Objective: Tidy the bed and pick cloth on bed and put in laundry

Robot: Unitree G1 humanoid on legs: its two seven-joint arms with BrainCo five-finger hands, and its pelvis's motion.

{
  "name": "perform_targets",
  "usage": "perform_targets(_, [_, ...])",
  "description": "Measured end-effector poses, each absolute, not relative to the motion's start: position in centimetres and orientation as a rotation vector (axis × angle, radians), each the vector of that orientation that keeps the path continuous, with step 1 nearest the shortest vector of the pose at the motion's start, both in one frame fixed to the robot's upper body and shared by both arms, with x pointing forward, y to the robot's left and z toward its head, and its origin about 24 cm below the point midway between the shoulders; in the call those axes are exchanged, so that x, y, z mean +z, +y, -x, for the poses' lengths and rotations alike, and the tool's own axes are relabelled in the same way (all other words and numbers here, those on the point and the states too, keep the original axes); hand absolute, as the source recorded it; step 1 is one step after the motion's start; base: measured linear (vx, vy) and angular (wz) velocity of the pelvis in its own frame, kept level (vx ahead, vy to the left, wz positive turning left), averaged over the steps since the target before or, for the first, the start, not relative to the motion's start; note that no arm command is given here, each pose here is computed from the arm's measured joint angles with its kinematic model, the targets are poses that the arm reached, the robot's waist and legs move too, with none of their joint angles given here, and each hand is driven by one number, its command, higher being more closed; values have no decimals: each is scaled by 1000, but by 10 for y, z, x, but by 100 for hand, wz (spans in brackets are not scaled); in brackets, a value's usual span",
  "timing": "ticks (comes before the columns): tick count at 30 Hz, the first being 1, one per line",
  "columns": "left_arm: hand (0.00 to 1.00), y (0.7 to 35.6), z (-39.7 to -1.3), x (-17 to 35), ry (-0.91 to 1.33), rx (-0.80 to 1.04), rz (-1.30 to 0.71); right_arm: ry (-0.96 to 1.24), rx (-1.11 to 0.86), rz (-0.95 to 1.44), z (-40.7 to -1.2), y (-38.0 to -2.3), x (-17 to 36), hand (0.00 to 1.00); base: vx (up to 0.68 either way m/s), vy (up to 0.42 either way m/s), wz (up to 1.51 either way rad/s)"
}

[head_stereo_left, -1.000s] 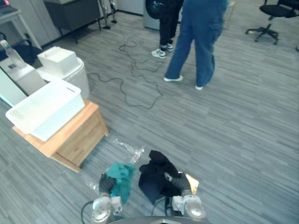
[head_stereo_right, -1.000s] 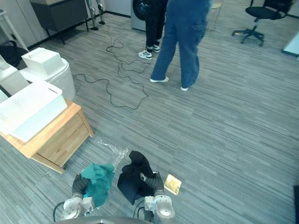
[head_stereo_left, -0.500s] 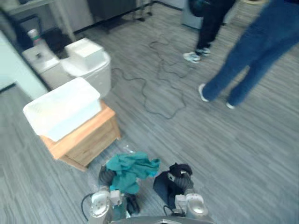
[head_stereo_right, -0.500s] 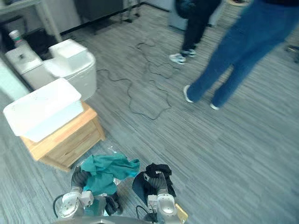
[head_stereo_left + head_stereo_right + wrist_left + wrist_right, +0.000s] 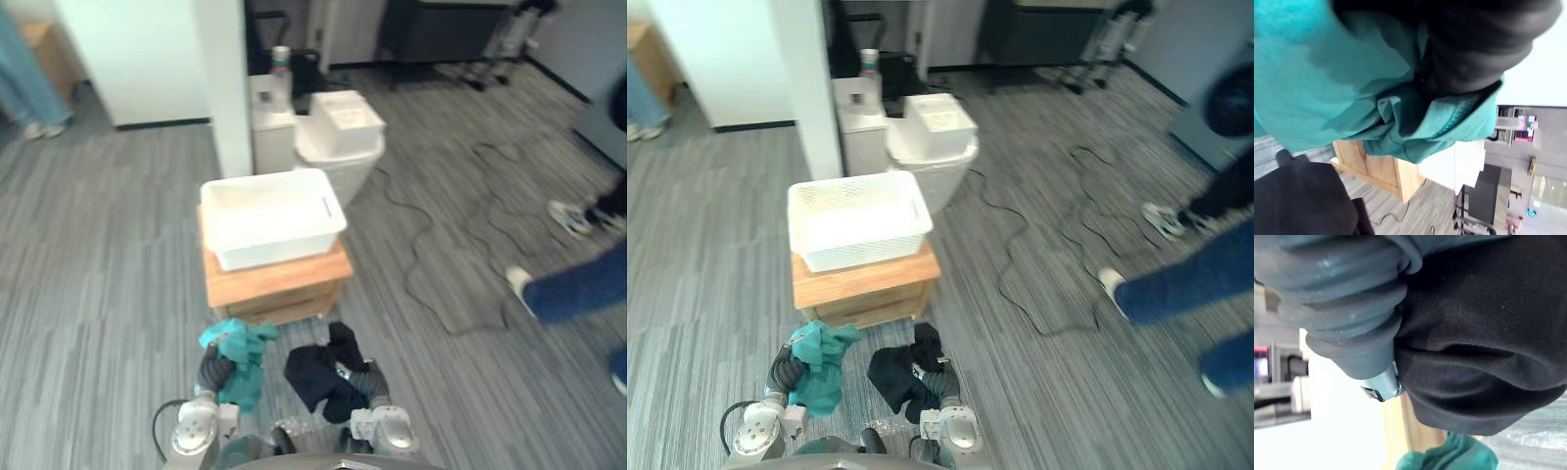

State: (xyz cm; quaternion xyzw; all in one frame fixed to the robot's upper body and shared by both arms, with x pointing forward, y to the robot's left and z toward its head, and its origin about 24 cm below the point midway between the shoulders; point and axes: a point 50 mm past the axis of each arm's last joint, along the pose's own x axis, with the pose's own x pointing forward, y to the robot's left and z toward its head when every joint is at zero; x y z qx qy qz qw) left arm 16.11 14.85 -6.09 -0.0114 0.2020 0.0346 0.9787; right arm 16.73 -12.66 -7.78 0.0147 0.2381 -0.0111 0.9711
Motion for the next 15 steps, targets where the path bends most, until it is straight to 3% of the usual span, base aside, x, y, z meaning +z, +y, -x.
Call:
perform_targets(5, [100,147,-140,-72,479,85,42,471,17,-40,-167,-118,-75,100,213,-61,77])
perform_targets(9, [100,138,-146,-65,442,64,89,431,66,-90,-171,-107,-66,100,156,-46,39])
perform_targets(15, [100,130,-147,-63,424,29,138,354,21,-138,-181,-116,-51,100,6,59,-25])
